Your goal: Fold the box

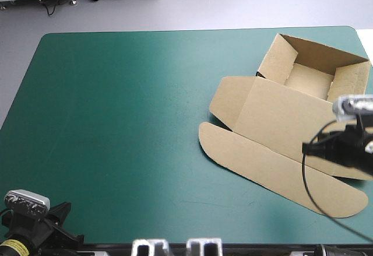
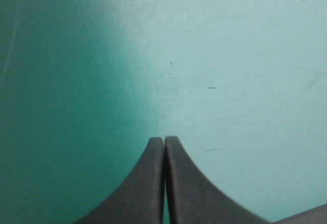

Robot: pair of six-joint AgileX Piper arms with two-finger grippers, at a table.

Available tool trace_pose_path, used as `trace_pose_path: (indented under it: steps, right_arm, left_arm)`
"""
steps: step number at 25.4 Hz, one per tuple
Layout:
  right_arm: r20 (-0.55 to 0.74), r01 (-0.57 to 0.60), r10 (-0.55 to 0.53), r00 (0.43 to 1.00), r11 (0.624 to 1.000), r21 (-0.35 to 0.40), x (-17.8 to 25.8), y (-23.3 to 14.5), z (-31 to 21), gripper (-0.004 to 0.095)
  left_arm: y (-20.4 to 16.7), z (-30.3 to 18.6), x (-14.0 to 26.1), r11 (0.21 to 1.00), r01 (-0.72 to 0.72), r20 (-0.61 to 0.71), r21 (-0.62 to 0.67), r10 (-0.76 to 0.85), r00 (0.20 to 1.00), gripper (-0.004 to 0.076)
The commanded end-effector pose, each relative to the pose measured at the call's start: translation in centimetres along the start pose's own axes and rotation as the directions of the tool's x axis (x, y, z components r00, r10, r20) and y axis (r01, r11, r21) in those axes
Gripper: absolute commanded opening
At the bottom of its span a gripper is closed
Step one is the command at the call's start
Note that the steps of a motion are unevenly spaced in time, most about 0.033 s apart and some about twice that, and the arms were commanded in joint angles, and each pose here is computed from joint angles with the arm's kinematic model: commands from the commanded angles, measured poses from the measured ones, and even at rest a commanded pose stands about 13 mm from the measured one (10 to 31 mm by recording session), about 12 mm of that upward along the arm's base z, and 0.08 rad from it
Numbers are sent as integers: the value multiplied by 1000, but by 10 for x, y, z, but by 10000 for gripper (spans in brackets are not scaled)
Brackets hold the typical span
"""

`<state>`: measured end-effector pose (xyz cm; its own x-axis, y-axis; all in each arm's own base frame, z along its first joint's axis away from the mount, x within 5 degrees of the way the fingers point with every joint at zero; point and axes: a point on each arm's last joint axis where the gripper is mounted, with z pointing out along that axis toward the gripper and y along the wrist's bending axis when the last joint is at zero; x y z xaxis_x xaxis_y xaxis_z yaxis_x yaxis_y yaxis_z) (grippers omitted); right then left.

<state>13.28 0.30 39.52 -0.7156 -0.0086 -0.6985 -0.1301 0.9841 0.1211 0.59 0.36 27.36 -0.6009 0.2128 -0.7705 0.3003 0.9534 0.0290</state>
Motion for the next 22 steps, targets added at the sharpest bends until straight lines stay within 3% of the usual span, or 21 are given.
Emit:
trace_pose_path:
  steps: [1, 4, 8, 22]
  right_arm:
    - [112, 10, -21, 994, 995, 97, 45, 3, -12, -17]
    - [138, -33, 8, 990, 984, 177, 111, 4, -8, -17]
    - [120, -83, 62, 991, 979, 185, 144, 3, 3, -19]
    - [97, -91, 75, 992, 980, 176, 149, 2, 11, -19]
  left_arm:
    - [-1, -3, -12, 1000, -12, 84, 13, 11, 996, -10]
    - [-1, -3, -12, 999, -49, 77, 10, 48, 996, -10]
    - [-1, -3, -12, 999, -48, 78, 12, 47, 996, -10]
    - [-1, -3, -9, 999, -48, 46, 13, 47, 998, -10]
